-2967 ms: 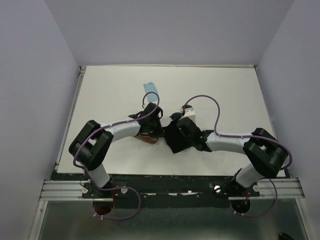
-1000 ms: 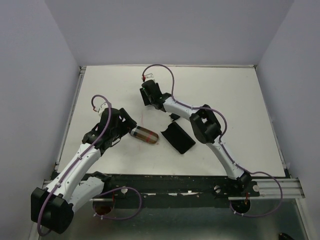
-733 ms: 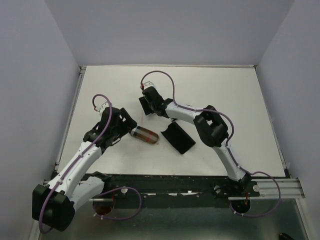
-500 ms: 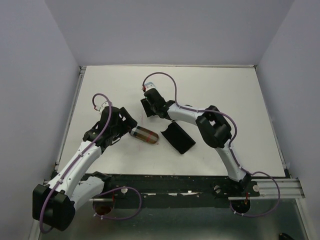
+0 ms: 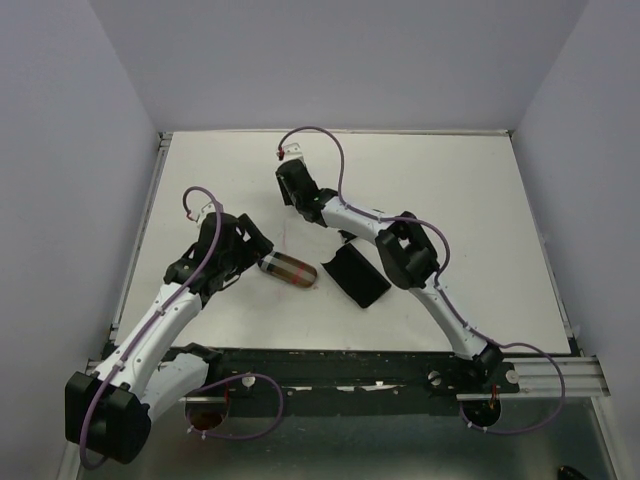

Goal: Organize the sunglasses

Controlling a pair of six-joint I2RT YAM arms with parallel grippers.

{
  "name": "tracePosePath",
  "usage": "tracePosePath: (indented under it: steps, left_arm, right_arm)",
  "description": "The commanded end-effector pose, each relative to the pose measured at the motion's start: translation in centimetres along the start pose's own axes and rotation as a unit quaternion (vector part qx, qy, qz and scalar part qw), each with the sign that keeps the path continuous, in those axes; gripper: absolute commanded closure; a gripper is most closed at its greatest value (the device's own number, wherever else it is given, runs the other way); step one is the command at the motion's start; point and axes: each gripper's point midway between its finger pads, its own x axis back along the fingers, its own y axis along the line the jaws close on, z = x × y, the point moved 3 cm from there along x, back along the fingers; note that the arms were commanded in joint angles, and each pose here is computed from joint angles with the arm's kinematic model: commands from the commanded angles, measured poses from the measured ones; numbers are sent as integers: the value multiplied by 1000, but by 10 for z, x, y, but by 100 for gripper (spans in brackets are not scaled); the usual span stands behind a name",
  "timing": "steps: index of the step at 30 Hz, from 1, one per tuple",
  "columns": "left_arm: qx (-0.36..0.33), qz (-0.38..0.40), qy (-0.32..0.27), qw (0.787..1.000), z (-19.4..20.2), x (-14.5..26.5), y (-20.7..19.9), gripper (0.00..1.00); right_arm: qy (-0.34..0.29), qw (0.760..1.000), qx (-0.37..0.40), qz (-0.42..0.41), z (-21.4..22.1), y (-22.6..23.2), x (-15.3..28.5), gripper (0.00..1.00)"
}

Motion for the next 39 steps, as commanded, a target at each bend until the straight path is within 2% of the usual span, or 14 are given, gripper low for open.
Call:
tracePosePath:
  steps: [1,6,13,16,19,24,29,33,36,38,39]
  left_arm:
    - [1,13,-10,1000,-8,5,-5,1]
    - [3,10,-7,1000,-9,4,-5,1]
    - [6,4,-9,1000,-13,4,-6,1]
    - [7,2,-8,1000,-14,5,-7,1]
    - [9,4,-7,1000,-15,5,-9,1]
    - [8,0,0,1000,-17,4,-12,1]
    - [0,-2,26,1000,-16,-3,-18,2]
    - [-14,14,47,999,-16,-13,-30,2]
    - [-28,10,60,998,-21,-29,-38,2]
    - [-38,2,73,997,-24,-42,-44,1]
    - [-47,-5,82,995,-26,-50,-47,2]
  right_arm:
    - [43,997,43,37,42,-16,-13,54]
    - [66,997,50,8,59,-11,-11,63]
    - [89,994,59,-25,74,-9,6,88]
    - [101,990,79,-57,84,-9,22,94]
    - [111,984,96,-100,91,-9,47,94]
    - [129,951,184,-214,123,-11,107,91]
    - [161,935,234,-210,155,-41,147,89]
    - [158,946,236,-159,157,-58,151,81]
    - [142,952,216,-166,141,-52,154,75]
    - [123,960,190,-168,129,-49,158,65]
    - [109,964,174,-169,122,-47,161,63]
